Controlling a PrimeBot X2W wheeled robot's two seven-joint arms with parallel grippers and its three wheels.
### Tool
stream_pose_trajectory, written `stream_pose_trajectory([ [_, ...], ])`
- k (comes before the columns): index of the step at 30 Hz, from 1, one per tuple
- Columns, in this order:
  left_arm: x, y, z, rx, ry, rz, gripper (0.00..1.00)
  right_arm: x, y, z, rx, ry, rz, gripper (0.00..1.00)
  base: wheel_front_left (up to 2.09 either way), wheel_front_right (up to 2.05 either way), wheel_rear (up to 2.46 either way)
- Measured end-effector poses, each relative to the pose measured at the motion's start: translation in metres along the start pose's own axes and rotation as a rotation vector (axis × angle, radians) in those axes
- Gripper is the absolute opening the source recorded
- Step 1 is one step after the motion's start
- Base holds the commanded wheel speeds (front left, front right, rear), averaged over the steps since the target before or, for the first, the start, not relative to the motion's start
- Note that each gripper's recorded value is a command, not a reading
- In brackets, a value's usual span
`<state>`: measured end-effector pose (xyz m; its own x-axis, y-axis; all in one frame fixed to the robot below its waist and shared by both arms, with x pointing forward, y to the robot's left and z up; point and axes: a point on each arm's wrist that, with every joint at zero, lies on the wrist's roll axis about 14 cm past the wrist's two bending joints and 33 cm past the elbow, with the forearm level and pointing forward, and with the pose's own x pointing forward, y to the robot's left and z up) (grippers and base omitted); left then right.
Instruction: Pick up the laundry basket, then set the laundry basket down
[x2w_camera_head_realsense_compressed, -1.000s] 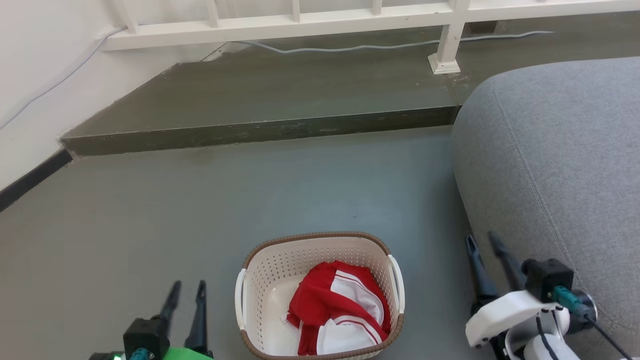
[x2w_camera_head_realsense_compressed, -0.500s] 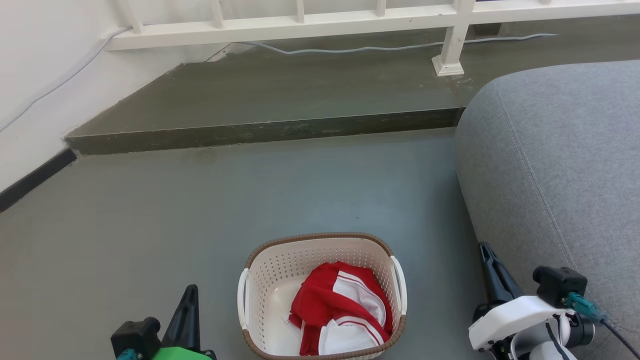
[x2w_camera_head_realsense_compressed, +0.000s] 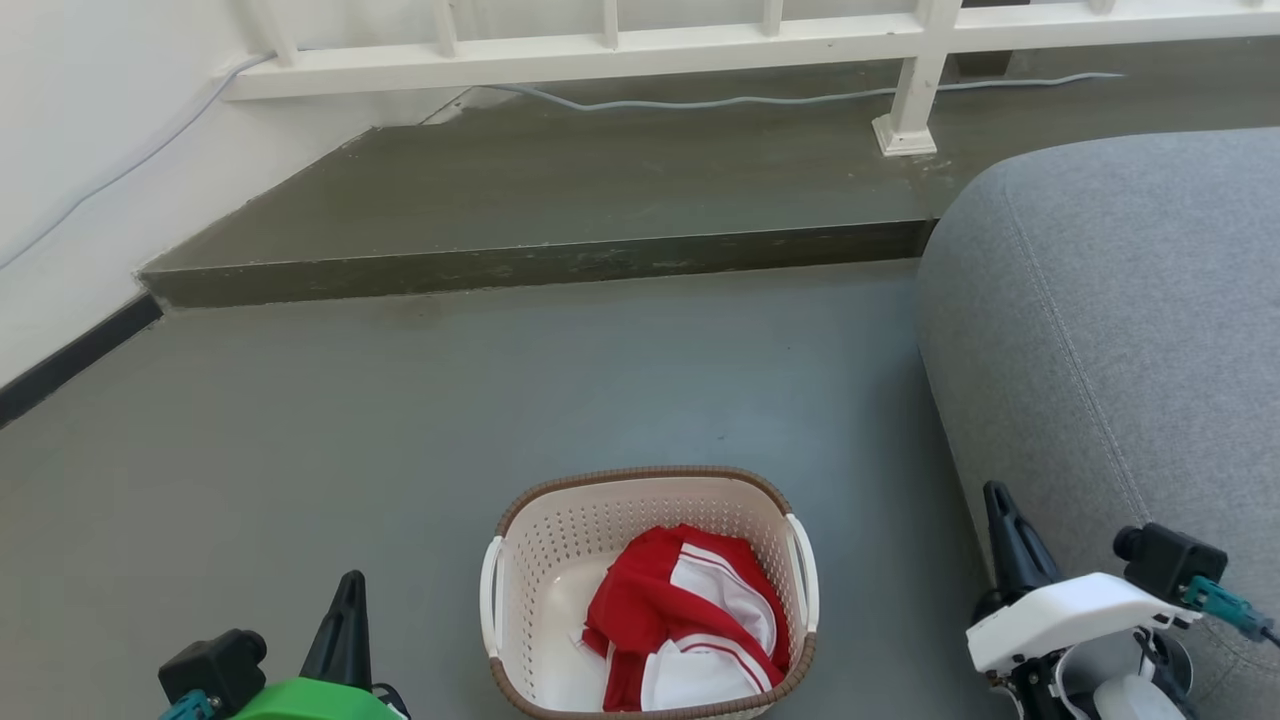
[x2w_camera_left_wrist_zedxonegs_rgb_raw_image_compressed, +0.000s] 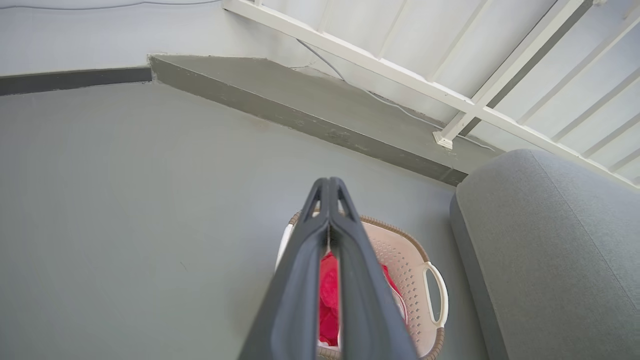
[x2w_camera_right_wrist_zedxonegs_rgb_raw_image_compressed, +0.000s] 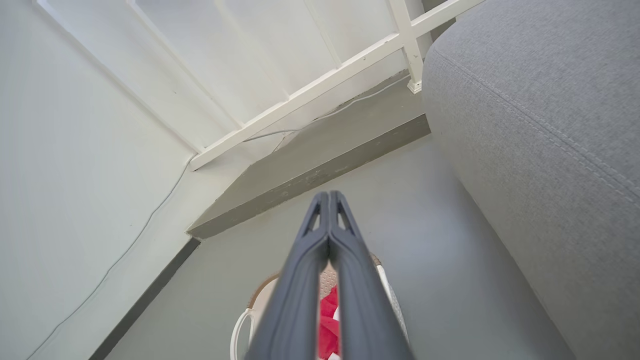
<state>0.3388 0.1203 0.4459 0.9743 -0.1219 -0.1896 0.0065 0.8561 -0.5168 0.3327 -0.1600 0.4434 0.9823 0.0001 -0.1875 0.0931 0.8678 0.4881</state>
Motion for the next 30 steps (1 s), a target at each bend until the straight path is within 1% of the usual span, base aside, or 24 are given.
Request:
stream_pose_trajectory([
  [11, 0.001, 0.010, 0.004, -0.152, 0.010, 0.034, 0.00, 0.005, -0.008, 0.005, 0.158, 0.010, -0.027, 0.00, 0.00, 0.00, 0.00],
  [30, 0.006, 0.025, 0.015, -0.413, 0.003, 0.060, 0.00, 0.014, -0.014, 0.018, 0.426, 0.005, -0.033, 0.00, 0.00, 0.00, 0.00],
])
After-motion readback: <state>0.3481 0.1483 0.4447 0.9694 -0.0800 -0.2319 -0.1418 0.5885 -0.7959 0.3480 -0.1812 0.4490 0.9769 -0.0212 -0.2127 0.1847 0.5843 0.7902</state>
